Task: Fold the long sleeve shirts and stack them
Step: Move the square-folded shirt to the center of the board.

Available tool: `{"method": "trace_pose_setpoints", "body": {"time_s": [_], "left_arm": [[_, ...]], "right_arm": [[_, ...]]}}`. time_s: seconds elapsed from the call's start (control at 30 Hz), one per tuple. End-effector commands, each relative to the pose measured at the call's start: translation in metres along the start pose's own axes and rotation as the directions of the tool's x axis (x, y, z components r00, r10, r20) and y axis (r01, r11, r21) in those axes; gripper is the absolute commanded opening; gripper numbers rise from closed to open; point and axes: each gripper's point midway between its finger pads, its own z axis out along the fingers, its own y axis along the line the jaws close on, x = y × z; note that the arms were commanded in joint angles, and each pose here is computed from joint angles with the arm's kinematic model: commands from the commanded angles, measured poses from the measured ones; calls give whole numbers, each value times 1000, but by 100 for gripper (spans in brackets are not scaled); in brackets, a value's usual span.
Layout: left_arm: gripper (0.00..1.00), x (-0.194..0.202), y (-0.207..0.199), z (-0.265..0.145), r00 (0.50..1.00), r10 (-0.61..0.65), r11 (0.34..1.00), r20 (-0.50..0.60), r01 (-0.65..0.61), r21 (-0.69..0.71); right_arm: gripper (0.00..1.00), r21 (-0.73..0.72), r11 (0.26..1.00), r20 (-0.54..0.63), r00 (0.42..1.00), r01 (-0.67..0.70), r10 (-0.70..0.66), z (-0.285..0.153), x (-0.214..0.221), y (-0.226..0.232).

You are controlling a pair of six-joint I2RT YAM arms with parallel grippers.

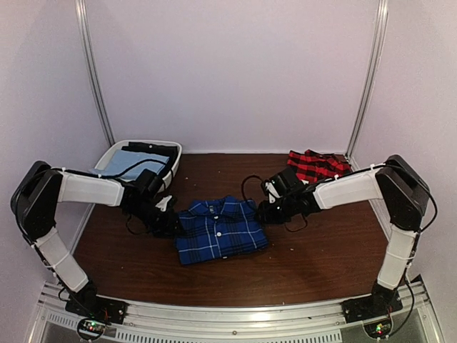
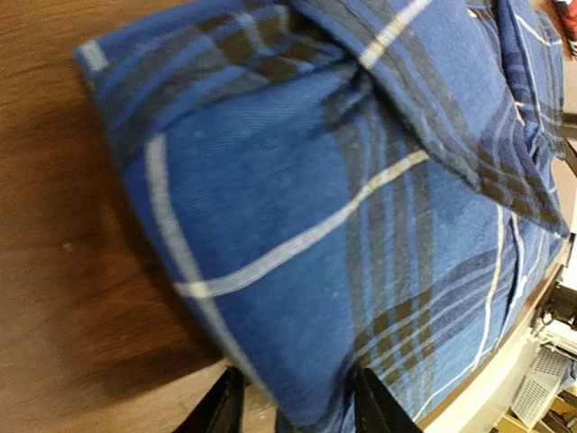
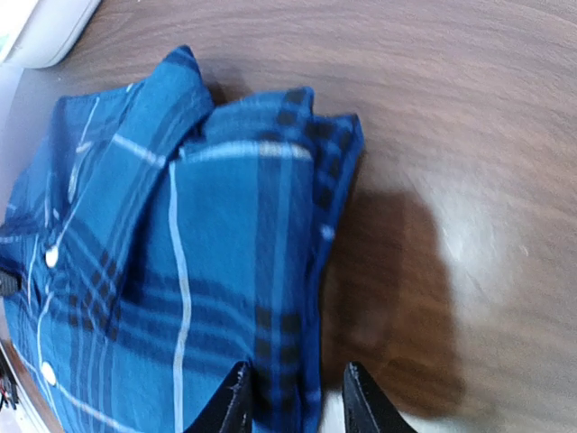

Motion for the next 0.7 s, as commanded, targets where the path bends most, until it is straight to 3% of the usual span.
{"method": "trace_pose_setpoints", "body": {"time_s": [0.0, 0.17, 0.33, 0.67], "left_arm": [[44, -16, 1, -25, 996, 31, 997, 86, -24, -77], [44, -22, -1, -39, 992, 39, 994, 123, -26, -108], [43, -31, -11, -46, 987, 51, 994, 154, -36, -102], [38, -47, -84, -22, 978, 149, 989, 147, -150, -3]], "right_arm": [[37, 86, 995, 69, 996, 52, -58, -41, -8, 2], [31, 90, 990, 77, 990, 107, -114, -62, 3, 20], [23, 32, 984, 14, 984, 178, -178, -50, 31, 50], [15, 68, 983, -153, 976, 169, -157, -25, 109, 25]]}}
